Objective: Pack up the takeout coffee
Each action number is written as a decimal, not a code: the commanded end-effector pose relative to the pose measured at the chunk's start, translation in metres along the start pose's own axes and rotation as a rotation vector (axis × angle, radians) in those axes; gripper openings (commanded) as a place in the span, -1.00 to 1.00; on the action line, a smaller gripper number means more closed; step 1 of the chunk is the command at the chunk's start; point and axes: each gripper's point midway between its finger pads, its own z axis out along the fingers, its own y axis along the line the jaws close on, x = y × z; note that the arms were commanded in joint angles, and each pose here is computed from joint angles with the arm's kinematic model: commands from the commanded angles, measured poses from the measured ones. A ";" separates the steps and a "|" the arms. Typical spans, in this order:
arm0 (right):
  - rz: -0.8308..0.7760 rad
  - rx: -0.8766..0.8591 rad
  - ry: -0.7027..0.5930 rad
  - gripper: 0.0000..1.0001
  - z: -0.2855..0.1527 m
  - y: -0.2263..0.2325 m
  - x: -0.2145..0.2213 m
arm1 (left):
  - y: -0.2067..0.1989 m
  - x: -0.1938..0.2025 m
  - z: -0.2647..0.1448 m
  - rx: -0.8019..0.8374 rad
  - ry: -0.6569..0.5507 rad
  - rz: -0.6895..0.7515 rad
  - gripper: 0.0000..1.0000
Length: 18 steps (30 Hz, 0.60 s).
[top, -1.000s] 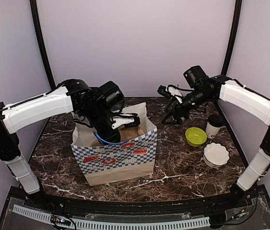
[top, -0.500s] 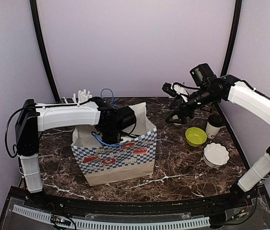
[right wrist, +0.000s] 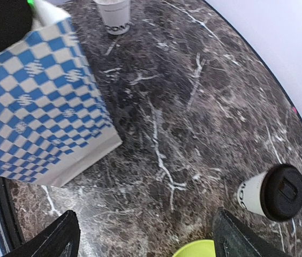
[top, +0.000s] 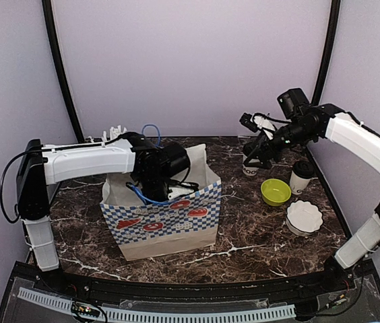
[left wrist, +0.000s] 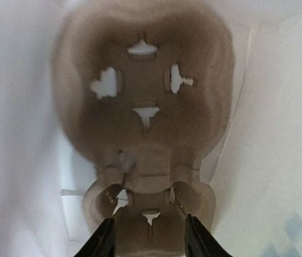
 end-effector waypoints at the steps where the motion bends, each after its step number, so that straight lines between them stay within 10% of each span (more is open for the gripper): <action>1: 0.071 0.187 0.064 0.75 -0.027 -0.047 0.022 | 0.004 -0.025 -0.087 -0.086 -0.263 0.001 -0.08; 18: 0.358 0.462 0.328 0.97 -0.083 -0.137 0.141 | -0.006 -0.064 -0.283 -0.304 -0.996 0.219 -0.01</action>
